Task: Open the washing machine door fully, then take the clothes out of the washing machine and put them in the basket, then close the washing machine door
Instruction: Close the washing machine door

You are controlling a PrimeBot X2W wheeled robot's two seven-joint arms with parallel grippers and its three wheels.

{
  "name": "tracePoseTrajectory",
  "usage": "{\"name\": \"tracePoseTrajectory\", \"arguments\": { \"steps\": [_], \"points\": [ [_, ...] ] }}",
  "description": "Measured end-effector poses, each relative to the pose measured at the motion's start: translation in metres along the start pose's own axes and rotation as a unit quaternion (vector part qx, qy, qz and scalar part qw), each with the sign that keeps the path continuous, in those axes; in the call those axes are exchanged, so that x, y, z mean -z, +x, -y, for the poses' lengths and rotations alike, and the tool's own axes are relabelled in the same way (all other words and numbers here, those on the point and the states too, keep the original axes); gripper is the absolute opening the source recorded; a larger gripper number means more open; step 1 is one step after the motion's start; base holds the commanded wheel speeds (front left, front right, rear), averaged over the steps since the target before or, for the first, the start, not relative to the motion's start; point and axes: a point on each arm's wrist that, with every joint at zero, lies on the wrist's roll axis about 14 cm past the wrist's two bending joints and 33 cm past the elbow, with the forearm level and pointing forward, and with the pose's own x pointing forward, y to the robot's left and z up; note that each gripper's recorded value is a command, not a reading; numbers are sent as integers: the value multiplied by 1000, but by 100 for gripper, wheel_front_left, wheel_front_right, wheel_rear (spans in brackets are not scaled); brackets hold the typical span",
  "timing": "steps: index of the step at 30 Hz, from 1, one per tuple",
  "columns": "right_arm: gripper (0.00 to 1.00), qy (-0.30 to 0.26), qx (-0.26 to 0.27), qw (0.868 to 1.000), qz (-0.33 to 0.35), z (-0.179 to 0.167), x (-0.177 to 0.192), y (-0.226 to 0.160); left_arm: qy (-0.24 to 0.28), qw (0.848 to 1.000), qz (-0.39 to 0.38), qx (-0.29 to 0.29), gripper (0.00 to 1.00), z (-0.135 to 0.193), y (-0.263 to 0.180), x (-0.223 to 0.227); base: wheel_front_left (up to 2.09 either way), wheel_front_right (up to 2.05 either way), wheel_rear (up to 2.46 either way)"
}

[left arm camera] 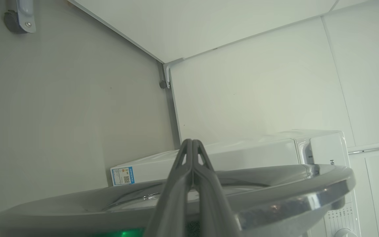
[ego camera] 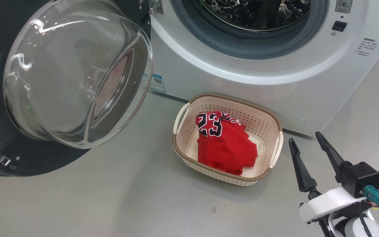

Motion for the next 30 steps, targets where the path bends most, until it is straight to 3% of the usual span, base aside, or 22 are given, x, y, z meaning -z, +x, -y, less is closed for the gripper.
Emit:
{"name": "tracePoseTrajectory", "arguments": {
  "steps": [18,30],
  "points": [
    [100,-3,24,999,22,10,-12,-5,-23,994,-89,51,0,-5,-26,30,0,0,0],
    [100,0,40,999,35,14,-18,-13,-57,974,-193,103,0,9,-45,85,0,0,0]
  ]
}}
